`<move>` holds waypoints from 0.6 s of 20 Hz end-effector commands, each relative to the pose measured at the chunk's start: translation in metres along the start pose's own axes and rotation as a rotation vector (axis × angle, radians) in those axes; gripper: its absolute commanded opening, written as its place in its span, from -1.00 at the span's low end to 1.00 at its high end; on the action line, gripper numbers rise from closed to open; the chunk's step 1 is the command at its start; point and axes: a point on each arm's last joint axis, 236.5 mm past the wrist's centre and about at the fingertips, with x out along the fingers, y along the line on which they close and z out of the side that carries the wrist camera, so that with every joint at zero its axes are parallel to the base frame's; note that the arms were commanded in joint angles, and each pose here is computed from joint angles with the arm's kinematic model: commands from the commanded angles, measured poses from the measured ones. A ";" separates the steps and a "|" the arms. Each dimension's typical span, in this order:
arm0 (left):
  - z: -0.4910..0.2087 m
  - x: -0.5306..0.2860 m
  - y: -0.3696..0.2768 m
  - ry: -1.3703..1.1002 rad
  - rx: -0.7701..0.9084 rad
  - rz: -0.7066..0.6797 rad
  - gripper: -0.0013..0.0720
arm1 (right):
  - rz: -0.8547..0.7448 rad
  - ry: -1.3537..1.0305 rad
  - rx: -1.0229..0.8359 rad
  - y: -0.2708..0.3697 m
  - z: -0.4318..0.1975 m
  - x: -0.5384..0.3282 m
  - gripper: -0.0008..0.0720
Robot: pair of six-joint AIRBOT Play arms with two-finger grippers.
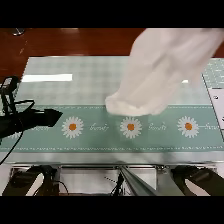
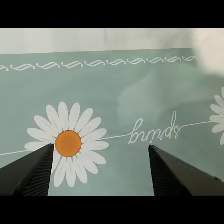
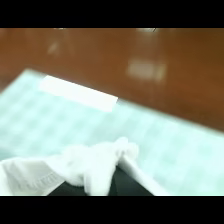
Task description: Fold the shirts.
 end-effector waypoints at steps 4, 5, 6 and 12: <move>0.005 0.000 0.000 -0.029 -0.002 0.001 0.95 | 0.189 0.500 0.202 0.088 -0.205 0.155 -0.90; 0.005 0.000 0.000 -0.028 -0.002 0.001 0.95 | 0.228 0.514 0.249 0.106 -0.225 0.177 -0.90; 0.005 0.001 0.001 -0.026 -0.003 0.001 0.95 | 0.239 0.536 0.277 0.119 -0.249 0.201 -0.90; 0.002 0.008 0.003 0.006 -0.016 0.002 0.95 | 0.358 0.718 0.468 0.161 -0.326 0.259 0.72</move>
